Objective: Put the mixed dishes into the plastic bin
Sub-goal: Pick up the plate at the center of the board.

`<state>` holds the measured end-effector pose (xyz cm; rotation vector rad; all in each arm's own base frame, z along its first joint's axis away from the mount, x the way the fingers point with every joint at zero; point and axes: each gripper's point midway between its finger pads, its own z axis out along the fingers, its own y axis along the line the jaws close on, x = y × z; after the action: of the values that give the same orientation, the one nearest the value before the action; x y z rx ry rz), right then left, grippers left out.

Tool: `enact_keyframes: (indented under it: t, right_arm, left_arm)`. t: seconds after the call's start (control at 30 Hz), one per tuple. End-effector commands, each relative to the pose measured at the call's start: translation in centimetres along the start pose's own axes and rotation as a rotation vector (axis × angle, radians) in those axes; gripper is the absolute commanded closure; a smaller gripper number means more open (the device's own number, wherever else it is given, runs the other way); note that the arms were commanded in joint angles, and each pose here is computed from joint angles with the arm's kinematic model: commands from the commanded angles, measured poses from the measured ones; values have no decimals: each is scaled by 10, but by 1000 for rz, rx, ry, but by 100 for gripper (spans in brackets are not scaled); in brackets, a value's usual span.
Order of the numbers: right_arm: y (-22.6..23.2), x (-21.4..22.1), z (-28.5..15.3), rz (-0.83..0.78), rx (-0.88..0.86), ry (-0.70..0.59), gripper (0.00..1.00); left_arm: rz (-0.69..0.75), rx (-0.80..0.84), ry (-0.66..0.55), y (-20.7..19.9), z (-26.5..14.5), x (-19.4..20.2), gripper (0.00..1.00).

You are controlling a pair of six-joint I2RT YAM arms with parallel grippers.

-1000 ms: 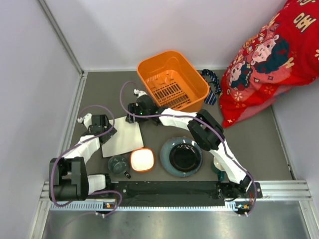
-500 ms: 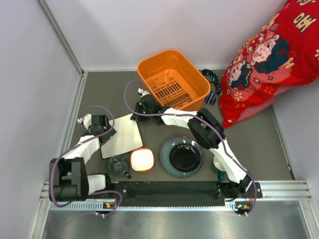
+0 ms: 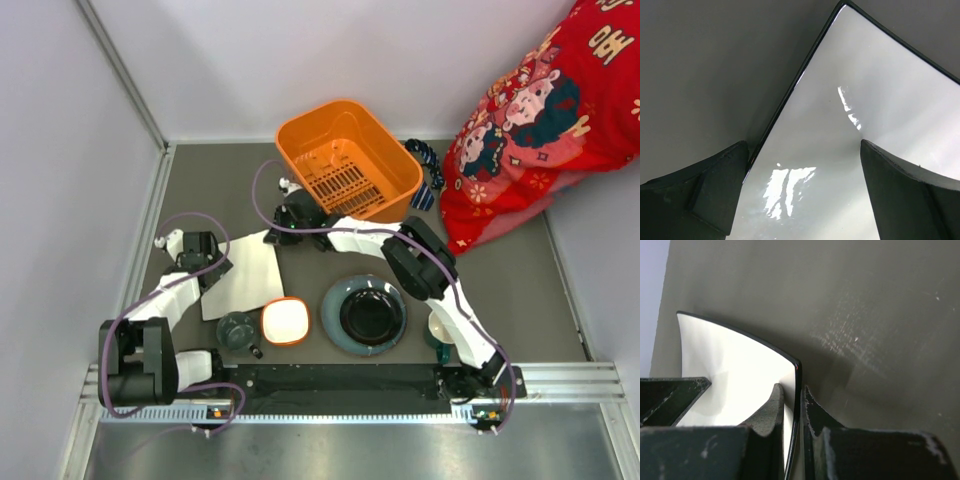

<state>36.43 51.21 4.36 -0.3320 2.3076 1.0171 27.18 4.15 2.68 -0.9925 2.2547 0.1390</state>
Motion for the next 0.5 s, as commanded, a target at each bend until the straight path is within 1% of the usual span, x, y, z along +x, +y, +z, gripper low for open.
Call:
enact_keyframes:
  t: [0.0, 0.27, 0.47]
  right_arm:
    - [35, 7, -27, -125, -53, 46, 100]
    - [58, -14, -48, -153, -73, -8, 100]
    - [56, -28, -57, -198, -24, -42, 100]
  left_arm:
    - [-38, 108, -16, -25, -8, -10, 5]
    - [-38, 120, -27, -28, -12, -15, 5]
    - [-42, 135, -32, -30, -16, -17, 5]
